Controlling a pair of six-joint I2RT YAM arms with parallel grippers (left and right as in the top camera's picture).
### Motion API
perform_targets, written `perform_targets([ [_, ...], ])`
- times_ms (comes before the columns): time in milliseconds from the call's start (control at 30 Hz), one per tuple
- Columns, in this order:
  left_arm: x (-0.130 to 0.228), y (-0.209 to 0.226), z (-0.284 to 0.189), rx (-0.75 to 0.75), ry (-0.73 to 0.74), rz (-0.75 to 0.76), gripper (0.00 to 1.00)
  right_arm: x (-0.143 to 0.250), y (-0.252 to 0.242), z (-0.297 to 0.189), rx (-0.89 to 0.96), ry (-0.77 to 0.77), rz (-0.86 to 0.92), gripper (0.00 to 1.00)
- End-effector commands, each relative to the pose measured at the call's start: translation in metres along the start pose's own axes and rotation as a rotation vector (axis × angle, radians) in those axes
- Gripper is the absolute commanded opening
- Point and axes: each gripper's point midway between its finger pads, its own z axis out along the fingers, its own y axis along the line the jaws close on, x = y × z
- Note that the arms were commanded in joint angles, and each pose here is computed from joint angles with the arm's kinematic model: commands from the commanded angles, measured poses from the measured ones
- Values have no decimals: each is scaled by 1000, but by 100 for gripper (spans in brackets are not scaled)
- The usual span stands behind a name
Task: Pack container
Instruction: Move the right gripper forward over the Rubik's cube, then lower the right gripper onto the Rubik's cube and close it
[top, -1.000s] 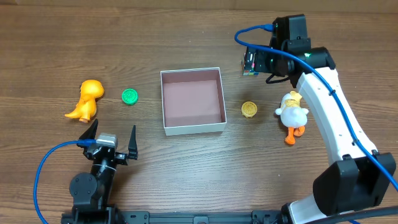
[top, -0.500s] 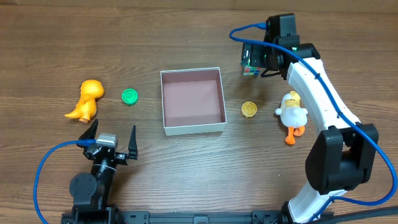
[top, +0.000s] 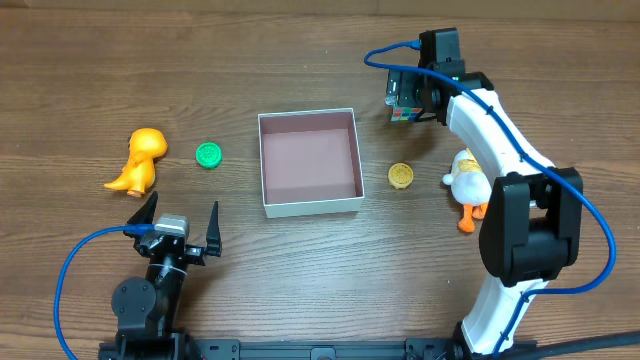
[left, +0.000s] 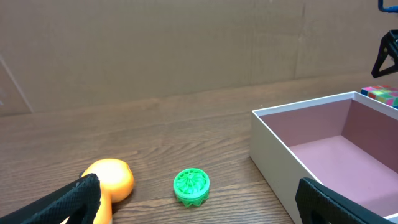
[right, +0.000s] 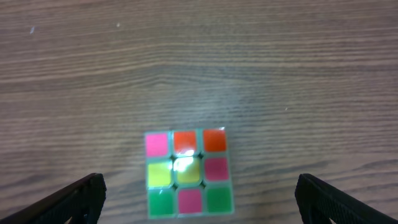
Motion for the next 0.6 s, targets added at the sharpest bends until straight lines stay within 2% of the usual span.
perform_targets([
  [0,0,2,0,-11,-5,9,100,-3,-6,8,40,-10,-6,100],
  [333,0,2,0,-11,-5,9,100,5,-5,26,39,9,-12,100],
  [567,0,2,0,-11,-5,9,100,7,0,27,10,17,-84,100],
])
